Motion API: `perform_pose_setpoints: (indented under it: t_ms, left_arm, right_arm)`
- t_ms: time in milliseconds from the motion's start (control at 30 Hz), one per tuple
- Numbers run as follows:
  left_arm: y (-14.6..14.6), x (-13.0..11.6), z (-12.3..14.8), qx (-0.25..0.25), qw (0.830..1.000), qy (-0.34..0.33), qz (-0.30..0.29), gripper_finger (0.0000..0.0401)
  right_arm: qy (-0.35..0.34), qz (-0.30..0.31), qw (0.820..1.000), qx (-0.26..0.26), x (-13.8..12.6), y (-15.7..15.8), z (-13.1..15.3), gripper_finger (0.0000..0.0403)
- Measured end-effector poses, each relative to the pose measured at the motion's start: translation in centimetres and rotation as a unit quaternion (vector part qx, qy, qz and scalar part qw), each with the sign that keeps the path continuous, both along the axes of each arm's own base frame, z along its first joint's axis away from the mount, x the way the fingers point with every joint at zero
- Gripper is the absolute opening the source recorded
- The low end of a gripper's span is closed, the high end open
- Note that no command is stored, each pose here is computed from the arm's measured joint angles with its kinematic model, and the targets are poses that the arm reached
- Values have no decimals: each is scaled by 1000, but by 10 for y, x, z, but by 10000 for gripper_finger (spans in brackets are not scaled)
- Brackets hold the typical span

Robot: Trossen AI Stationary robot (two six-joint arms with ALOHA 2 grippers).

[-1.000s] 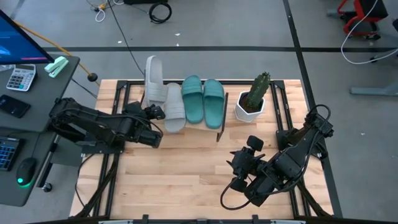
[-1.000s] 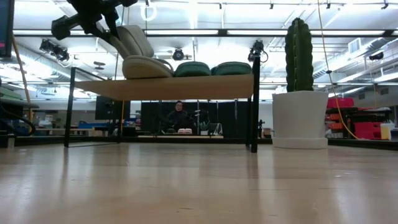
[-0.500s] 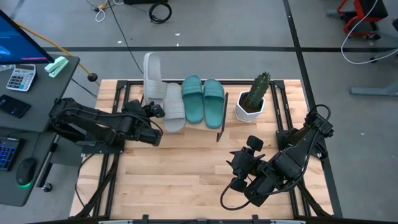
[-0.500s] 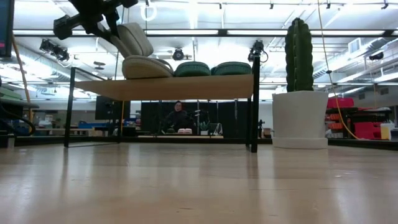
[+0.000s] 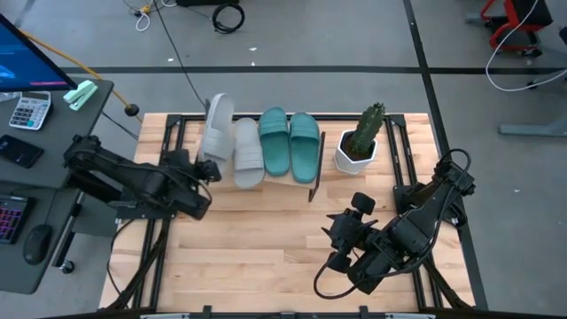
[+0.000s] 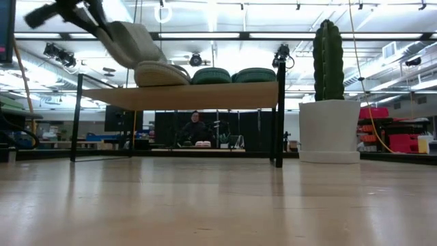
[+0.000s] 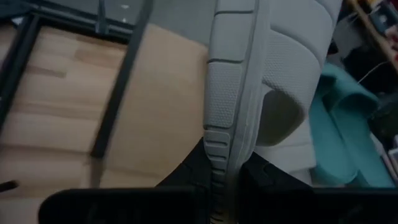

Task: Pick and place slides into the shelf
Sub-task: Put the gray slide on the shelf

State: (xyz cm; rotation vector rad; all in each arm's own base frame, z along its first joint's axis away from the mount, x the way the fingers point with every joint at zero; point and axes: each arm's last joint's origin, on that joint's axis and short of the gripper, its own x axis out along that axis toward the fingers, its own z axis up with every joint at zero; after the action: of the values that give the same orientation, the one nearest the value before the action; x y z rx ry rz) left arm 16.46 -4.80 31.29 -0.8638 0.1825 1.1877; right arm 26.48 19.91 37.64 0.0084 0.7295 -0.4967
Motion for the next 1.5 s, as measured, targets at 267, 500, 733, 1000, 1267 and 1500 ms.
perform_pose_setpoints:
  t_ms: [267,500,733,1000,1267,1500]
  left_arm:
    - [-12,-14,0,-40,999,-10,-6,38]
    - [-19,-8,-6,-39,999,-1,-12,38]
    - [-26,2,-15,-32,999,20,-7,38]
    - [-26,3,-16,-29,999,24,-7,57]
    - [-26,3,-16,-28,999,28,-10,129]
    - [-26,4,-16,-24,999,37,-19,181]
  right_arm:
    - [-9,-5,1000,-4,0,0,1,143]
    - [-9,3,1000,-9,1,0,1,128]
    - [-18,4,1000,-2,3,2,2,128]
    - [-23,5,1000,3,4,3,2,126]
    - [-23,5,1000,3,4,3,2,126]
    - [-21,8,1000,1,4,3,2,124]
